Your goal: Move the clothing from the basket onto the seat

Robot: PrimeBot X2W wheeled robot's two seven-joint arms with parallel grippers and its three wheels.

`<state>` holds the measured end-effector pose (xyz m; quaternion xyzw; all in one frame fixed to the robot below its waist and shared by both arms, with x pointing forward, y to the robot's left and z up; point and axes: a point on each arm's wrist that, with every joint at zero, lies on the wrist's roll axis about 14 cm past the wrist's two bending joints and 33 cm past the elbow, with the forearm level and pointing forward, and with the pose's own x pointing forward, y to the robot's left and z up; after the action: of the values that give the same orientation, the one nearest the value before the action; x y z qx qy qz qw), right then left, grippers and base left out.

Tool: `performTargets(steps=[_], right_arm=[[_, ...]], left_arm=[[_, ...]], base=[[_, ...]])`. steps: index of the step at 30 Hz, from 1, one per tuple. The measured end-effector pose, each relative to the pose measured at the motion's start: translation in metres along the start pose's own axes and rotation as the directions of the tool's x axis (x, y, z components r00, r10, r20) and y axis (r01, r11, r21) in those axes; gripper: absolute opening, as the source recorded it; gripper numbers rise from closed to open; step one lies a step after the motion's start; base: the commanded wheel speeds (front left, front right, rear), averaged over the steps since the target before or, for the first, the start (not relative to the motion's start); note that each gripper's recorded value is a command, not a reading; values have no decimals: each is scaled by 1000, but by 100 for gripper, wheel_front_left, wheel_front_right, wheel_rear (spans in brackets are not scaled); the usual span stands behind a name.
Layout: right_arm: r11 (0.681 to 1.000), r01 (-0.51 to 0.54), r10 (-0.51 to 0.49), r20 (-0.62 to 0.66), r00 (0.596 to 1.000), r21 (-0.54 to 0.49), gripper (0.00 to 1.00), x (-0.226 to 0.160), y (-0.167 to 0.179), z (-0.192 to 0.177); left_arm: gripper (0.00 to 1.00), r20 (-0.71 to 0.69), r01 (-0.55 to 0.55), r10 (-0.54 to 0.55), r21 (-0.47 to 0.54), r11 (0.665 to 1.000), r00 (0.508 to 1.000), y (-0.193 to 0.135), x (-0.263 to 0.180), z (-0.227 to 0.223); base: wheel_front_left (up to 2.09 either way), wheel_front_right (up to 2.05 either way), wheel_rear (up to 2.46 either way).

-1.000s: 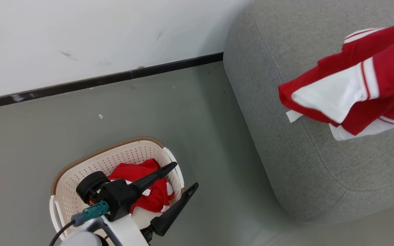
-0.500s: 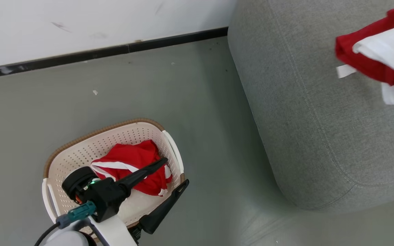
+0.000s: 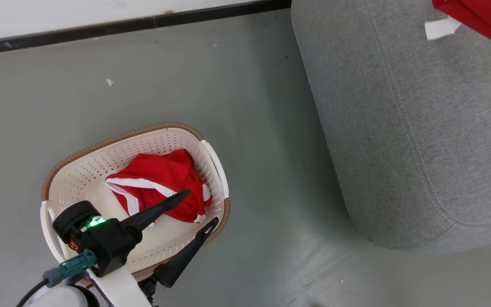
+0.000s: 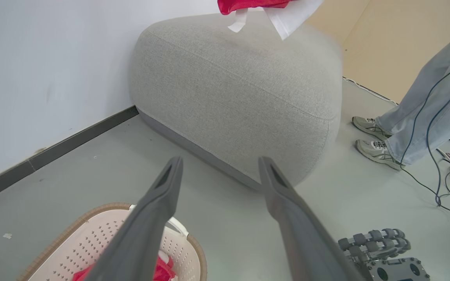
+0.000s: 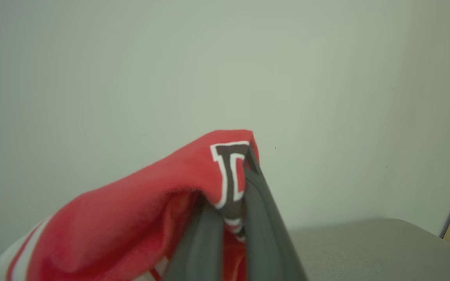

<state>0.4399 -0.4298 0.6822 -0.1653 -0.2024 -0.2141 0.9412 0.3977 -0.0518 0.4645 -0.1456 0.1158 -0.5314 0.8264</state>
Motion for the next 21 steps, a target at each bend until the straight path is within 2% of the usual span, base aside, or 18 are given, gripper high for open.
performTargets(steps=[10,21], right_arm=[[996,66,-69,-50,996,-67,0,10,-11,-29],[998,40,-53,-246,968,-57,0,-12,23,-110]], left_arm=[[100,-34,-38,37,-25,999,999,26,-9,-18],[100,-61,-65,62,-43,997,996,51,-15,-35]], base=[[0,0,0],[0,0,0]])
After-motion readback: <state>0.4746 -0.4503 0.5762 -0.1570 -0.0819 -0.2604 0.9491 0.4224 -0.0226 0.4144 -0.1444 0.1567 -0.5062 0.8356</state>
